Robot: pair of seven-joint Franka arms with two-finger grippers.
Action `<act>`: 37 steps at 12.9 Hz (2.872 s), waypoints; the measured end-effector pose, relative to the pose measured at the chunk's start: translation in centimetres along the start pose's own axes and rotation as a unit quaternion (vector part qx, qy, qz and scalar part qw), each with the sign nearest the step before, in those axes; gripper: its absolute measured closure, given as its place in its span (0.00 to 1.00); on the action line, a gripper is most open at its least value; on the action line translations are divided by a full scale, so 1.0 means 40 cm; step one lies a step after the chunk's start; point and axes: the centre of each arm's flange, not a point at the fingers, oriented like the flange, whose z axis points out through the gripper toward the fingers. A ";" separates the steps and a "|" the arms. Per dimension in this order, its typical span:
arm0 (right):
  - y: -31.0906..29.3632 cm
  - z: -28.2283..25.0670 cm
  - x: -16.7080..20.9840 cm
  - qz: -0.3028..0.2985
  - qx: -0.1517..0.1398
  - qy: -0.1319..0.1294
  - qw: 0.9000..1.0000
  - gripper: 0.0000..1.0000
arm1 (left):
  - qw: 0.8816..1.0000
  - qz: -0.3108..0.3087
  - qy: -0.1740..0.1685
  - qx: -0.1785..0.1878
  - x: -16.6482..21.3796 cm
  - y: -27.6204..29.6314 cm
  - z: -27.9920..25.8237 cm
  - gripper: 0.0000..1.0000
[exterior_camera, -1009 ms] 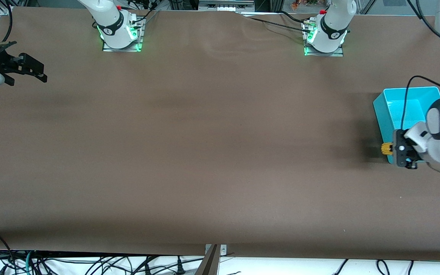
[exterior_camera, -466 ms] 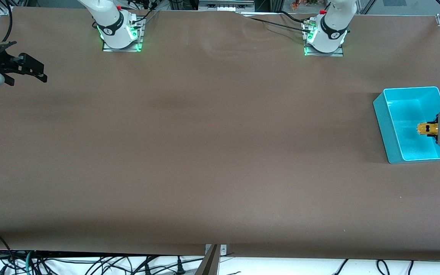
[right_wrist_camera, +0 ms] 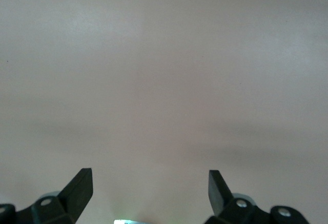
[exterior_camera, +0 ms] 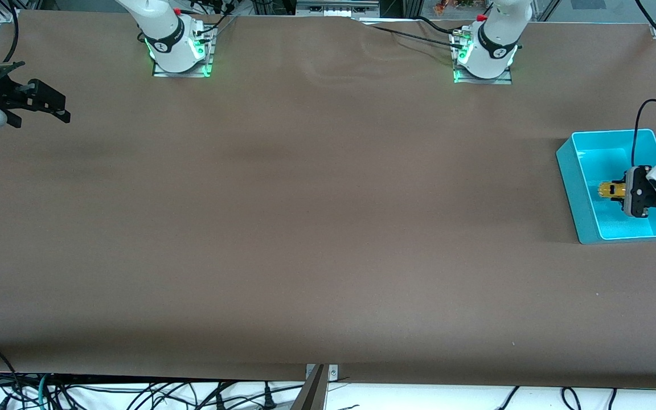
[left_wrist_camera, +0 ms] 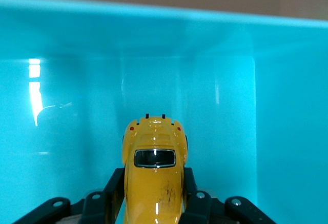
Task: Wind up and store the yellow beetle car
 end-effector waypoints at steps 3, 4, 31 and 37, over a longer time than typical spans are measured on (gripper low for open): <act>0.000 0.000 0.000 0.000 0.000 0.000 1.000 0.00 | 1.000 -0.005 0.005 0.005 -0.021 0.009 0.033 0.34; 0.000 0.000 0.000 0.000 0.000 0.000 1.000 0.00 | 1.000 -0.004 0.005 0.006 -0.016 0.007 0.031 0.23; 0.000 0.002 -0.002 0.001 0.001 -0.004 1.000 0.00 | 0.835 -0.531 0.087 0.116 0.864 0.216 -0.876 0.00; 0.000 0.002 -0.002 0.001 0.001 -0.004 1.000 0.00 | 0.729 -0.663 0.114 0.129 0.870 0.300 -0.856 0.00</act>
